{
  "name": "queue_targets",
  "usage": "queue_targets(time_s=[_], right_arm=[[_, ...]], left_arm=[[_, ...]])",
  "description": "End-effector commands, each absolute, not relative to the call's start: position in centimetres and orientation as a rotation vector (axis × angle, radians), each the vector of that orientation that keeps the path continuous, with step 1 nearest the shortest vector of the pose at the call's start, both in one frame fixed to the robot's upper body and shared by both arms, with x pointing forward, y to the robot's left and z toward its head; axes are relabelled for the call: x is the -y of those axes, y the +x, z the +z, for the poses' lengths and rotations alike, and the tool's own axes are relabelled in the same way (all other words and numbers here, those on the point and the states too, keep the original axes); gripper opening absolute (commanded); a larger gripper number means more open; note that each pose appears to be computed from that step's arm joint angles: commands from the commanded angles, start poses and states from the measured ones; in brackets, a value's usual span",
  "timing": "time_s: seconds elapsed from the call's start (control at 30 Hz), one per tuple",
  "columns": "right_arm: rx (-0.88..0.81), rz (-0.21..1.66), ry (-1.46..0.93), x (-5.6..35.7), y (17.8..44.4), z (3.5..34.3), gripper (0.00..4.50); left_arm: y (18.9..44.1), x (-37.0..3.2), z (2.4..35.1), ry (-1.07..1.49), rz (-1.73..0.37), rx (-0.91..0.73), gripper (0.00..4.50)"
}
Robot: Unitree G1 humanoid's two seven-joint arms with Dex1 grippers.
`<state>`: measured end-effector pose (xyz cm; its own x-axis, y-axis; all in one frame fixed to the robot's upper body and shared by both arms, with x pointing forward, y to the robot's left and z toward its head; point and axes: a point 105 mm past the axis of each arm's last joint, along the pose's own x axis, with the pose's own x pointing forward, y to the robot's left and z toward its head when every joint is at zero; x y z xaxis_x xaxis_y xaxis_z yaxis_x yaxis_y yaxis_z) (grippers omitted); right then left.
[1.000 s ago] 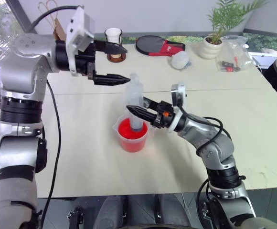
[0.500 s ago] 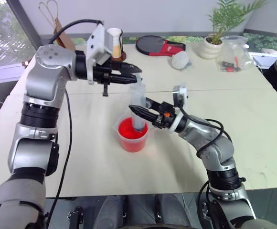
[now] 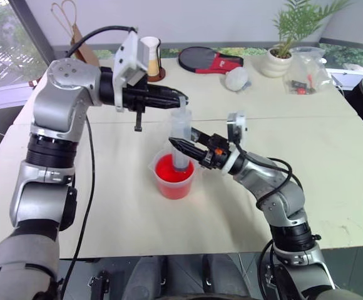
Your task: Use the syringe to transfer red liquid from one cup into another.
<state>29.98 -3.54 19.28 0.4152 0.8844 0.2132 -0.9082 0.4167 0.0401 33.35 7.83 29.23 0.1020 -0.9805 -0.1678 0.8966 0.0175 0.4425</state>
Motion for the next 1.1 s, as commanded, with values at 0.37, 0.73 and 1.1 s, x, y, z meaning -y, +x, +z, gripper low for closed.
queue_targets(time_s=[0.37,0.73,1.1], right_arm=[[0.139,1.231,0.133,1.9,28.4,18.4,1.48],[0.135,1.232,0.138,1.8,28.3,18.3,1.48],[0.251,1.221,0.149,2.5,28.1,22.9,1.48]], left_arm=[[32.8,-8.8,36.0,0.483,-1.385,0.417,0.02],[32.9,-9.0,36.3,0.469,-1.391,0.412,0.02],[33.8,-12.7,34.5,0.441,-1.331,0.251,3.50]])
